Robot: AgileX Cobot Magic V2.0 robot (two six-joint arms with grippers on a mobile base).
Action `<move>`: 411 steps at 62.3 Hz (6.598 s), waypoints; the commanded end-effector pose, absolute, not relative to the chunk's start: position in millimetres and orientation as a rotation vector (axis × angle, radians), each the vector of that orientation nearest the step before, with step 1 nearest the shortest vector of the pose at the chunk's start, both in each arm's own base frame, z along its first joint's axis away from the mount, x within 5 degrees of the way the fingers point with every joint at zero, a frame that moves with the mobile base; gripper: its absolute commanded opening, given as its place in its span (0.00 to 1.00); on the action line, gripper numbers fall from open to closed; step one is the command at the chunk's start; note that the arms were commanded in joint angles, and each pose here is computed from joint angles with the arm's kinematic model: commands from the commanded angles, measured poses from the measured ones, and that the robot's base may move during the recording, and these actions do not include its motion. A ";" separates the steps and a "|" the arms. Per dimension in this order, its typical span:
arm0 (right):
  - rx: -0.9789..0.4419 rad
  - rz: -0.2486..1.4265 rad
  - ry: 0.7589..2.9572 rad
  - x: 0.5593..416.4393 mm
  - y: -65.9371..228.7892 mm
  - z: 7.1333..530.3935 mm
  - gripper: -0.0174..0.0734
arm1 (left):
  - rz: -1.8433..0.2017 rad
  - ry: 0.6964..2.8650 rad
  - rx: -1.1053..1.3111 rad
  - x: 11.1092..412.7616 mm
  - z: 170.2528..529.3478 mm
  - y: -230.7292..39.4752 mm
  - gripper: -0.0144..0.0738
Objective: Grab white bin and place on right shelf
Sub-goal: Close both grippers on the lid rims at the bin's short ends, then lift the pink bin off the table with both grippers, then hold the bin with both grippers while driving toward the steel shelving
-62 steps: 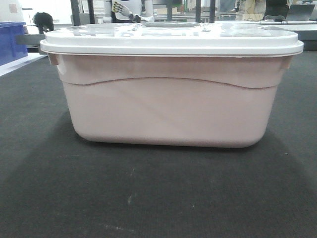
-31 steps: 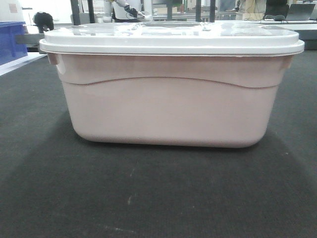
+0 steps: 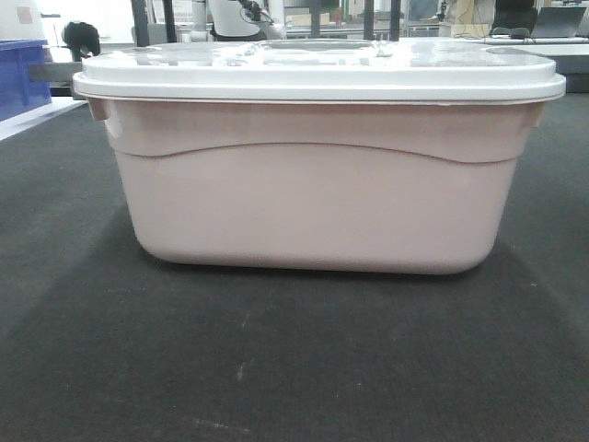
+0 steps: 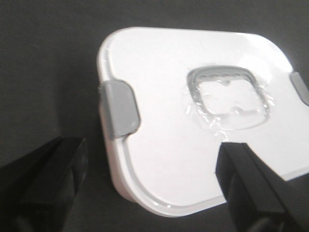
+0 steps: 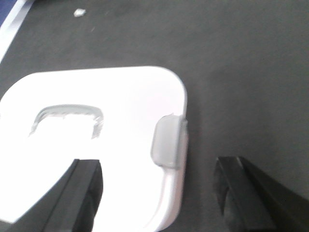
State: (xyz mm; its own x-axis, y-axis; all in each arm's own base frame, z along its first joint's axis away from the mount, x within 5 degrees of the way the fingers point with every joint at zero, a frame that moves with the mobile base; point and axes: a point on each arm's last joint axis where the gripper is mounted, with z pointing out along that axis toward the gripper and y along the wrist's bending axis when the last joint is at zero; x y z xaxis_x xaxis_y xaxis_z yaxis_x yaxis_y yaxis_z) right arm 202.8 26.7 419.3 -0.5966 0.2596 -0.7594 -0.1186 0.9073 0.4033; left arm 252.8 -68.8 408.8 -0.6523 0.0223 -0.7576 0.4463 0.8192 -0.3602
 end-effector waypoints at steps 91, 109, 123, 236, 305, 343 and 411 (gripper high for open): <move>-0.057 1.503 2.097 339.8 -0.9 304.6 0.80 | -1.639 2.026 0.304 371.2 298.9 -75.8 0.66; -0.073 1.501 2.105 339.7 2.1 304.1 0.80 | -1.655 2.030 0.331 369.1 298.9 -85.2 0.66; -0.140 1.519 2.113 339.2 18.6 303.9 0.64 | -1.657 2.031 0.336 368.8 298.9 -86.7 0.58; -0.469 1.462 1.425 246.6 46.3 492.1 0.26 | -1.471 1.480 0.771 236.6 505.2 -109.7 0.03; -0.375 1.406 1.426 254.6 42.5 493.0 0.26 | -1.466 1.484 0.774 236.8 504.7 -109.7 0.03; -0.368 1.410 1.432 257.7 42.0 490.9 0.26 | -1.466 1.484 0.774 236.8 504.7 -109.7 0.03; -0.366 1.410 1.432 258.1 41.9 490.7 0.26 | -1.466 1.484 0.774 236.8 504.7 -109.7 0.03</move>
